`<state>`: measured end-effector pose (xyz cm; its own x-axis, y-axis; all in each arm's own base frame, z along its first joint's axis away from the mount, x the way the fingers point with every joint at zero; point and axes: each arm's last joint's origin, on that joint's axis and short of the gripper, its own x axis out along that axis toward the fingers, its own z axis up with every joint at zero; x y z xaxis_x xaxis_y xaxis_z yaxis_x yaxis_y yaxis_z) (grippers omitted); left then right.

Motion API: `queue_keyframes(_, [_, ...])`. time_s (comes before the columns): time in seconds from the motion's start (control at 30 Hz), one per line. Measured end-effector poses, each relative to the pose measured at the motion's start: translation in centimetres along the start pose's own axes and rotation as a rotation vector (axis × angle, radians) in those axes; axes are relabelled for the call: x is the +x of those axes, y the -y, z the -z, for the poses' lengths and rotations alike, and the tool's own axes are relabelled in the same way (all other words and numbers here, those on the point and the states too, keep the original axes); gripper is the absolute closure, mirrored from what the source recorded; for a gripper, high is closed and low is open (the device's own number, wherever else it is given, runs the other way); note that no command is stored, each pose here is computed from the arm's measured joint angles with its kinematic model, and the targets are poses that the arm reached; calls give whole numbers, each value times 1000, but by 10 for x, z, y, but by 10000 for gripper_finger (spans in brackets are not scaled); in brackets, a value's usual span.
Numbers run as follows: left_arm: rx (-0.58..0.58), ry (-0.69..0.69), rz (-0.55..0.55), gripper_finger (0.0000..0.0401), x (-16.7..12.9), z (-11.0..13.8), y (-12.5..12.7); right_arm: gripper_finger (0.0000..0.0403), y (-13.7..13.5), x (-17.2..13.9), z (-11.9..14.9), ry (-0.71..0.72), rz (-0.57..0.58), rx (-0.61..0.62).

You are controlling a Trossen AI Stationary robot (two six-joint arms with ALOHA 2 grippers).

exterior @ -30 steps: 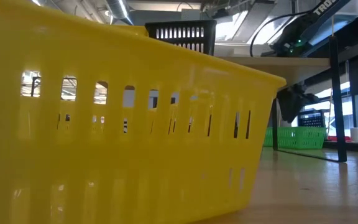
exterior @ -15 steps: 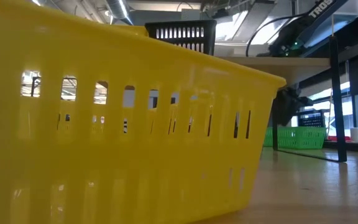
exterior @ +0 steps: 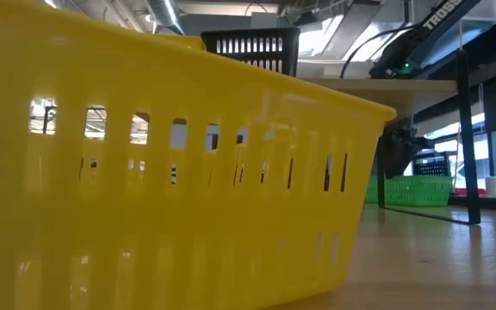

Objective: Stack baskets on shelf by color
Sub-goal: Put the top right green bin on the shelf

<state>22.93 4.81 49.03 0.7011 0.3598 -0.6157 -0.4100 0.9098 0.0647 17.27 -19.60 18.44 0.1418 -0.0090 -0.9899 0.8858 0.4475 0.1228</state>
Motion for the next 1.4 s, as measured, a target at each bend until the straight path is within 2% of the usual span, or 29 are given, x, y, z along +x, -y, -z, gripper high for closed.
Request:
queue_keyframes(0.27, [0,0,0,374,0,0,0,322,0,15,-4,-49,8,-28])
queue_keyframes(0.47, [0,0,0,374,0,0,0,392,0,14,-5,-36,13,-65])
queue_keyframes(0.7, [1,0,0,374,0,0,0,398,-2,2,-9,-45,27,-99])
queue_keyframes(0.97, [1,-1,1,374,0,0,0,401,-8,-41,-22,-68,92,-150])
queue_keyframes(1.2, [1,-1,1,374,0,0,0,401,-17,-95,-34,9,232,-202])
queue_keyframes(1.4, [1,-1,1,374,0,0,0,402,-30,-139,-34,60,252,-270])
